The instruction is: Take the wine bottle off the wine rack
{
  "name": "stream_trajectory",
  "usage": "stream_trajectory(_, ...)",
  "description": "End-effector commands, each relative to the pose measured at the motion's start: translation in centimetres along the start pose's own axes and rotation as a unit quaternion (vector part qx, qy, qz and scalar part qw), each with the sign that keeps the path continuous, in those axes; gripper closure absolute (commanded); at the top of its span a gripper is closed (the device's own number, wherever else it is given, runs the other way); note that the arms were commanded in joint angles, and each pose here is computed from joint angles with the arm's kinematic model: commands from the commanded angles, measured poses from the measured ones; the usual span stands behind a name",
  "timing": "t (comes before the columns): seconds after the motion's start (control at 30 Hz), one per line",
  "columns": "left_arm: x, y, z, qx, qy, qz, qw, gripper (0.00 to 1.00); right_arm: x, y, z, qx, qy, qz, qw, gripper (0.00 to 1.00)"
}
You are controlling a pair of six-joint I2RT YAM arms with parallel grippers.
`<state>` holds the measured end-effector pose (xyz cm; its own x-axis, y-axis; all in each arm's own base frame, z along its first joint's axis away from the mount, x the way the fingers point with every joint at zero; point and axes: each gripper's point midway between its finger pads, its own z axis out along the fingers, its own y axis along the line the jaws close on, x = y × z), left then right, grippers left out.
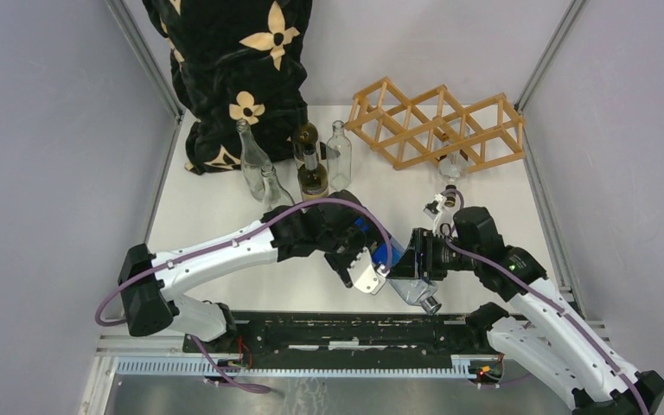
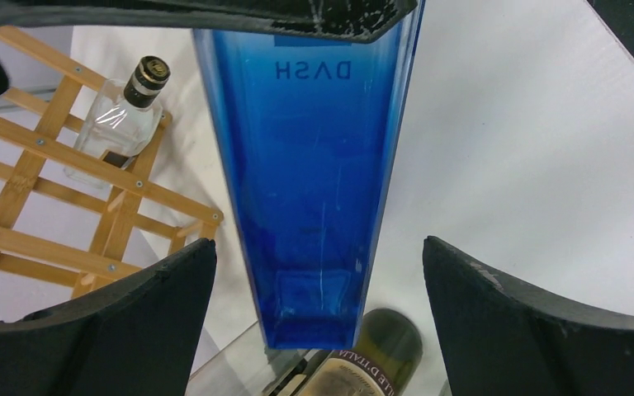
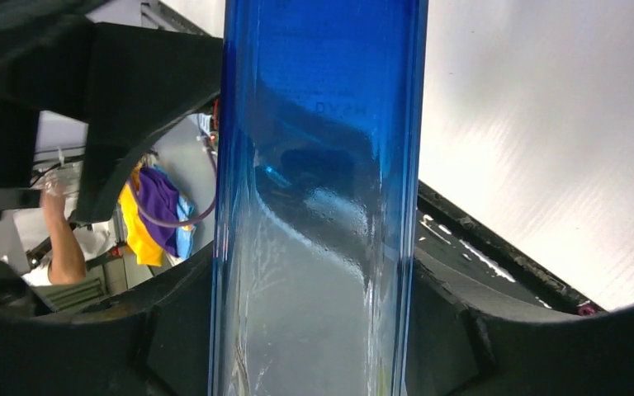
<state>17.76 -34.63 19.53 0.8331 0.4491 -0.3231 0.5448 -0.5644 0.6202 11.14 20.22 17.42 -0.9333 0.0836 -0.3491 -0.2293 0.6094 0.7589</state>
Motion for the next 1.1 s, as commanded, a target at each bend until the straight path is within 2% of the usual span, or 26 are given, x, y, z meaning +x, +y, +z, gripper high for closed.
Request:
stream_trajectory(0.0, -0.8, 1.7, 0.5, -0.019, -0.012, 0.003, 1.000, 0.00, -3.7, 7.6, -2.7, -0.126, -0.064, -0.108, 0.984, 1.00)
stream_trajectory(0.37, -0.9, 3.5, 3.4, -0.003, -0.014, -0.020, 1.000, 0.02, -3.7, 8.1, -2.3, -0.140, -0.049, -0.123, 0.981, 1.00)
stream_trajectory(0.57, -0.7, 2.9, 4.1, 0.011, -0.013, -0.025, 1.000, 0.22, -3.8, 8.5, -2.6, -0.147, -0.049, -0.133, 0.979, 1.00)
stream_trajectory(0.67, -0.6, 3.1, 4.0, 0.022, -0.007, -0.030, 0.999, 0.37, -3.7, 9.1, -3.0, -0.157, -0.050, -0.145, 0.976, 1.00)
stream_trajectory(0.7, -0.6, 2.9, 4.0, 0.027, -0.006, -0.032, 0.999, 0.45, -3.8, 9.1, -3.0, -0.157, -0.054, -0.146, 0.975, 0.99)
stream_trajectory(0.73, -0.7, 3.3, 3.8, 0.025, -0.006, -0.032, 0.999, 0.55, -3.8, 9.0, -2.9, -0.157, -0.056, -0.146, 0.975, 0.95)
stream_trajectory(0.77, -0.7, 3.5, 3.6, 0.022, -0.005, -0.033, 0.999, 0.68, -3.8, 8.9, -2.8, -0.159, -0.056, -0.147, 0.975, 0.84)
stream_trajectory(0.8, -0.7, 3.7, 3.4, 0.019, -0.004, -0.034, 0.999, 0.88, -3.7, 8.8, -2.6, -0.159, -0.054, -0.150, 0.974, 0.67)
stream_trajectory(0.83, -0.8, 4.0, 3.2, 0.011, -0.003, -0.038, 0.999, 0.97, -3.7, 8.6, -2.6, -0.157, -0.052, -0.152, 0.974, 0.51)
stream_trajectory(0.9, -0.9, 4.7, 2.5, 0.000, -0.008, -0.058, 0.998, 0.98, -3.7, 8.6, -2.7, -0.155, -0.055, -0.163, 0.973, 0.29)
stream_trajectory(1.0, -1.4, 5.6, 1.3, -0.024, -0.026, -0.098, 0.995, 0.98, -4.3, 9.0, -3.2, -0.152, -0.071, -0.178, 0.970, 0.06)
stream_trajectory(1.07, -1.8, 6.4, 0.2, -0.048, -0.046, -0.136, 0.989, 0.98, -4.6, 9.5, -3.7, -0.152, -0.081, -0.186, 0.967, 0.02)
